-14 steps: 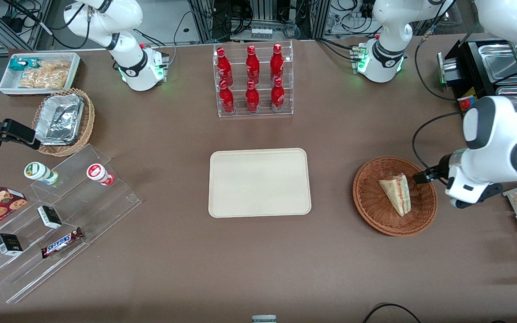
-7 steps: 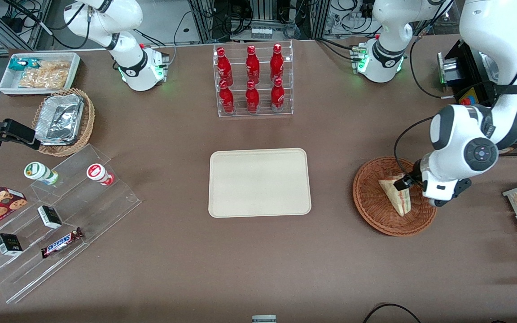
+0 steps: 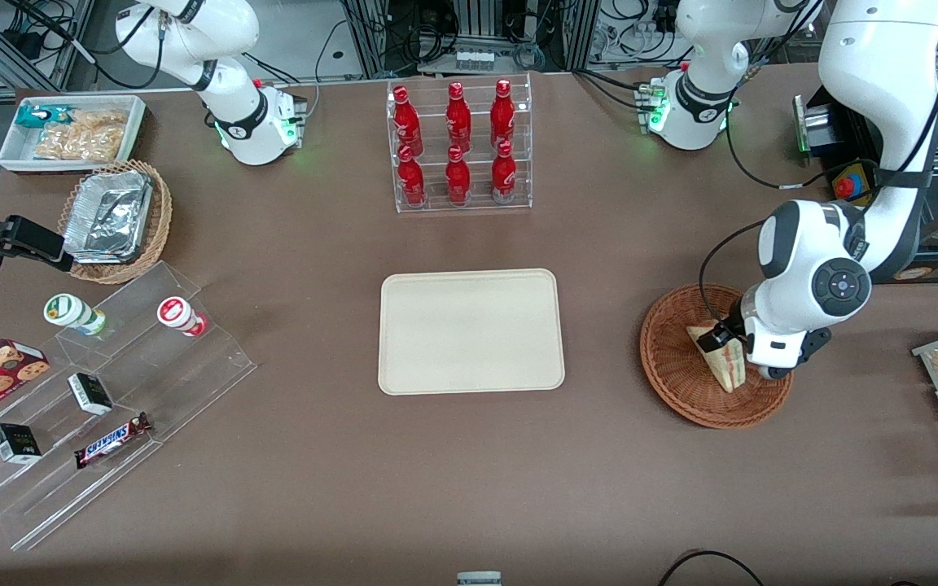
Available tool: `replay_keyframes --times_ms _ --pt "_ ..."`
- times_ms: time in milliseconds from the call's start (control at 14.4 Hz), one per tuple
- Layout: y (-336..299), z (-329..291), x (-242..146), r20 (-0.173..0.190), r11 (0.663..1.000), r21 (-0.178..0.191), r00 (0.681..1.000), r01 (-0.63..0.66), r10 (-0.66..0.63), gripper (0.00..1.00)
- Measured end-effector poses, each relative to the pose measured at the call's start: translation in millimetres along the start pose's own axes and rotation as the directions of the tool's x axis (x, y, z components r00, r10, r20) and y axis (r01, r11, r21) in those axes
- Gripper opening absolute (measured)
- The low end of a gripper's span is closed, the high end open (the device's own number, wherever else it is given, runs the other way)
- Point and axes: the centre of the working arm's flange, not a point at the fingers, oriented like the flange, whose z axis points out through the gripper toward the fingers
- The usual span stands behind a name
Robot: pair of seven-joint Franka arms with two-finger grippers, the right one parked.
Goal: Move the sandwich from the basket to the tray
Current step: 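Lower the open left gripper over the wrapped sandwich in the basket, then close the left gripper on the sandwich and lift it, then carry the sandwich with the left gripper over the cream tray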
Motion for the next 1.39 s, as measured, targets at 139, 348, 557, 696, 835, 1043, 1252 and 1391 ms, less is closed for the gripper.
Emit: replay_keyframes --times_ms 139,348,557,696,835,1043,1252,1391 --pt "2.3 13.1 2.0 0.004 1.000 -0.005 1.000 -0.001 0.001 1.00" --pt "3.5 26.5 3.0 0.017 1.000 -0.001 1.000 -0.001 0.001 0.97" --pt "3.4 27.4 3.4 0.008 1.000 0.008 1.000 -0.012 0.012 0.66" --pt "3.5 26.9 3.5 -0.006 0.999 0.021 1.000 -0.029 0.029 0.45" --pt "4.3 24.0 3.7 -0.015 0.999 0.021 0.999 -0.035 0.035 0.29" --pt "7.6 3.0 8.0 -0.055 0.999 -0.001 0.997 -0.048 0.048 0.19" --pt "18.9 -43.8 6.1 -0.111 0.997 -0.036 0.992 -0.066 0.062 0.16" --pt "37.0 -79.5 -11.0 -0.098 0.995 -0.017 0.990 -0.100 0.098 0.15"
